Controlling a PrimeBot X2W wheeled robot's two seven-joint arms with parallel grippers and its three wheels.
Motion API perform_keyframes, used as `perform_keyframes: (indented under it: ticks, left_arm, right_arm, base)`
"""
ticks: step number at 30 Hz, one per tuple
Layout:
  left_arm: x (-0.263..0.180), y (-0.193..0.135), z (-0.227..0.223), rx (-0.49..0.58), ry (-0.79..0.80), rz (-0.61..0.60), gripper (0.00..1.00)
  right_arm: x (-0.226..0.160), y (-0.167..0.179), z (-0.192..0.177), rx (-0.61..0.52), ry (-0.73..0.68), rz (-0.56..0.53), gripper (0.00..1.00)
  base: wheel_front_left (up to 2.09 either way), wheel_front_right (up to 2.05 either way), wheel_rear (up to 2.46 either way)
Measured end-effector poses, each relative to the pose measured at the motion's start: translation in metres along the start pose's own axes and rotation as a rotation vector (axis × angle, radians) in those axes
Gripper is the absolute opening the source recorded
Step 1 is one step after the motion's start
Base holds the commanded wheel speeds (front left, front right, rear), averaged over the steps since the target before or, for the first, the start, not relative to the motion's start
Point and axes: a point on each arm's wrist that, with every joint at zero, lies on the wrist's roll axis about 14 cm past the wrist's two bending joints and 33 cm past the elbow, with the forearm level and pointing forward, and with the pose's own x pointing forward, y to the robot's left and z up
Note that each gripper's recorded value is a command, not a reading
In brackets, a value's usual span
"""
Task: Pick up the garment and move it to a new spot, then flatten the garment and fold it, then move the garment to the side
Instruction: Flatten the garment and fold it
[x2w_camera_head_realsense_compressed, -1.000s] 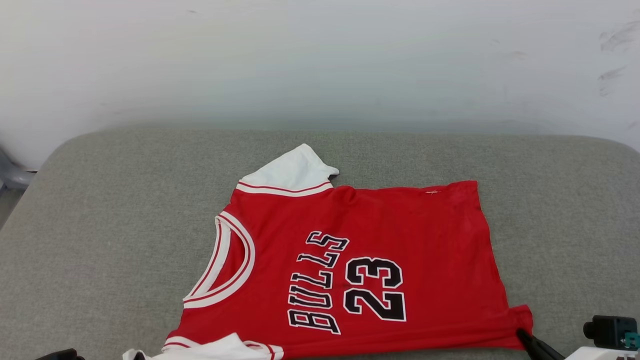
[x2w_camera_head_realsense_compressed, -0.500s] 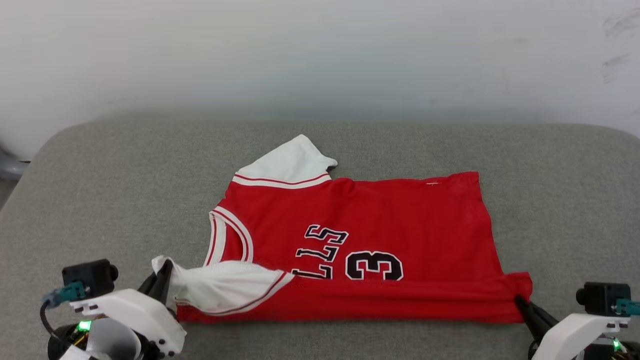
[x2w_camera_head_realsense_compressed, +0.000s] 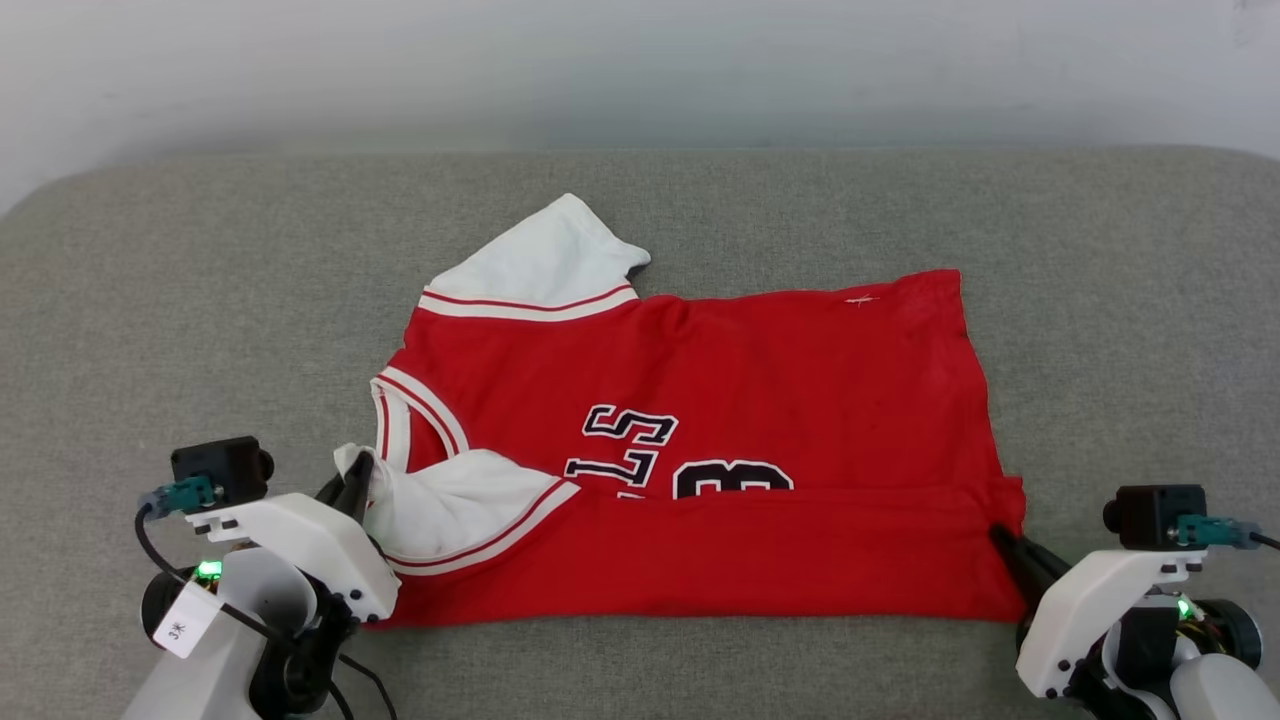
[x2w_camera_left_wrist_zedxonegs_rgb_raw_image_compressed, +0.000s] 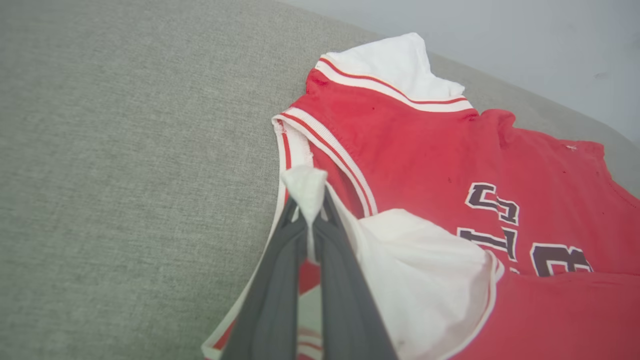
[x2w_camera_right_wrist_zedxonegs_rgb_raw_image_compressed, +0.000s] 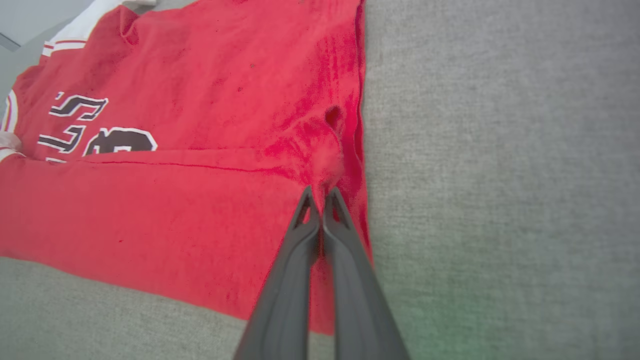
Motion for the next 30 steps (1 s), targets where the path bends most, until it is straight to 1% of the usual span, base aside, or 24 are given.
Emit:
perform_keyframes:
  ticks: [4,8,9,10,11,12,17,19,24,27,30]
  left_arm:
    - [0.007,0.000,-0.023,-0.003,0.069,-0.009,0.00]
    - [0.011,-0.001,-0.030,-0.010,0.095,-0.022,0.00]
    - [0.011,-0.001,-0.030,-0.014,0.095,-0.024,0.00]
    - [0.011,-0.002,-0.029,-0.017,0.095,-0.029,0.20]
    - [0.011,-0.001,-0.028,-0.017,0.092,-0.027,0.41]
    - [0.011,0.000,-0.025,-0.019,0.081,-0.024,1.00]
    - [0.009,0.004,0.000,-0.021,0.003,-0.012,1.00]
    - [0.007,0.006,0.009,-0.020,-0.027,-0.005,1.00]
    - [0.002,0.007,0.039,0.012,-0.119,0.008,1.00]
    - [-0.003,0.006,0.051,0.033,-0.138,0.008,1.00]
    - [-0.007,0.006,0.057,0.054,-0.100,-0.001,1.00]
  right_arm:
    - [0.005,-0.002,-0.014,0.000,0.042,-0.006,0.00]
    - [0.008,-0.002,-0.018,0.003,0.045,-0.006,0.00]
    - [0.008,-0.002,-0.016,0.003,0.033,-0.005,0.19]
    - [0.008,-0.001,-0.015,0.008,0.026,-0.003,0.68]
    - [0.007,0.000,-0.014,0.005,0.014,-0.001,1.00]
    - [0.007,0.000,-0.010,0.004,-0.008,0.000,1.00]
    - [0.000,0.005,0.023,-0.012,-0.164,0.012,1.00]
    - [-0.005,0.006,0.040,-0.034,-0.242,0.011,1.00]
    - [-0.021,0.006,0.075,-0.079,-0.405,-0.005,1.00]
    - [-0.030,0.009,0.087,-0.086,-0.467,-0.014,1.00]
    - [-0.038,0.014,0.087,-0.086,-0.488,-0.016,1.00]
  base:
    - [0.00,0.00,0.00]
    - [0.00,0.00,0.00]
    - [0.00,0.00,0.00]
    - [0.00,0.00,0.00]
    - [0.00,0.00,0.00]
    - [0.00,0.00,0.00]
    - [0.00,0.00,0.00]
    - [0.00,0.00,0.00]
    - [0.00,0.00,0.00]
    - [0.00,0.00,0.00]
    - [0.00,0.00,0.00]
